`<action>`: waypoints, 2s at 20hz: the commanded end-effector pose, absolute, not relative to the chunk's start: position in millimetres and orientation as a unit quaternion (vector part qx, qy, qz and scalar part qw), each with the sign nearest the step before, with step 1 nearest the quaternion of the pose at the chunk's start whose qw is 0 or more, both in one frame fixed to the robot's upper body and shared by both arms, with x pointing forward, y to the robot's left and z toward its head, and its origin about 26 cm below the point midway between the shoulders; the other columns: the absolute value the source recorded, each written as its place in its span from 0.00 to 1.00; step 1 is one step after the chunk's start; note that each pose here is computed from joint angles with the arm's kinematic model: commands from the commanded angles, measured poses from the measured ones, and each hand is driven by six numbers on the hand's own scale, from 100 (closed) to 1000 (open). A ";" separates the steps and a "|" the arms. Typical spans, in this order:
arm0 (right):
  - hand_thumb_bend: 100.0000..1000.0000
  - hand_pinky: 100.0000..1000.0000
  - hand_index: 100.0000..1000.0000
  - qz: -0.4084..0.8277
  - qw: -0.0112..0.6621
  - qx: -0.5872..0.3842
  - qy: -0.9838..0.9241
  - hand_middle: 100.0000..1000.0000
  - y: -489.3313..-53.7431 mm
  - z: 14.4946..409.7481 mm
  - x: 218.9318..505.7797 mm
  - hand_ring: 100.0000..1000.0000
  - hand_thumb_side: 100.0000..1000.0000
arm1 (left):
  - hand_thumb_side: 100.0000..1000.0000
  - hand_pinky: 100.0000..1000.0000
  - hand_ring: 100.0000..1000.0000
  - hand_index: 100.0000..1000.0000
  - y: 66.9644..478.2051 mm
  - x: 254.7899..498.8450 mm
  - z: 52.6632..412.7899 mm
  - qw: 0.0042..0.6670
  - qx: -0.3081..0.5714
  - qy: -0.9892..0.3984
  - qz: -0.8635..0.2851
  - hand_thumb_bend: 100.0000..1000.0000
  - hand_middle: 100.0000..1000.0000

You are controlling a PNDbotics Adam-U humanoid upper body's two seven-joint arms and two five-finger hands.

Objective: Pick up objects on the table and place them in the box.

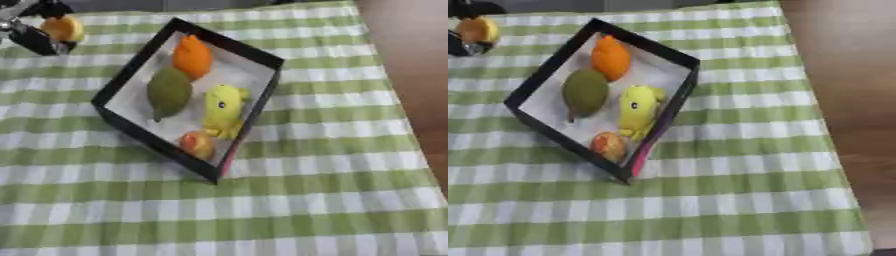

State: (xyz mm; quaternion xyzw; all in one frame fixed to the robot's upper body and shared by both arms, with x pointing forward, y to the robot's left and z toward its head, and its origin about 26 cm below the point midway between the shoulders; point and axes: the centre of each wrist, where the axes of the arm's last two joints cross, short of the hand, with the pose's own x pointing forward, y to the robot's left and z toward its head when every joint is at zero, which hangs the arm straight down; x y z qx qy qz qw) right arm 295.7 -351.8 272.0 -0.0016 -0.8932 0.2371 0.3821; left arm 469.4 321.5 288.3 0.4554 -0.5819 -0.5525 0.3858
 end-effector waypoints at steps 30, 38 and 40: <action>0.00 1.00 0.79 0.252 0.366 -0.018 -0.896 0.61 -356.1 292.5 289.4 0.74 0.36 | 0.00 0.62 0.57 0.47 144.6 404.2 303.5 0.204 0.261 -0.547 -0.769 0.33 0.45; 0.00 1.00 0.79 0.253 0.371 -0.016 -0.893 0.61 -356.0 290.5 289.7 0.74 0.38 | 0.00 0.66 0.62 0.54 145.3 417.3 279.4 0.205 0.259 -0.515 -0.791 0.40 0.52; 0.00 1.00 0.79 0.253 0.373 -0.016 -0.892 0.61 -356.4 289.9 290.1 0.74 0.38 | 0.00 0.69 0.67 0.61 149.0 421.0 272.8 0.208 0.260 -0.507 -0.795 0.41 0.58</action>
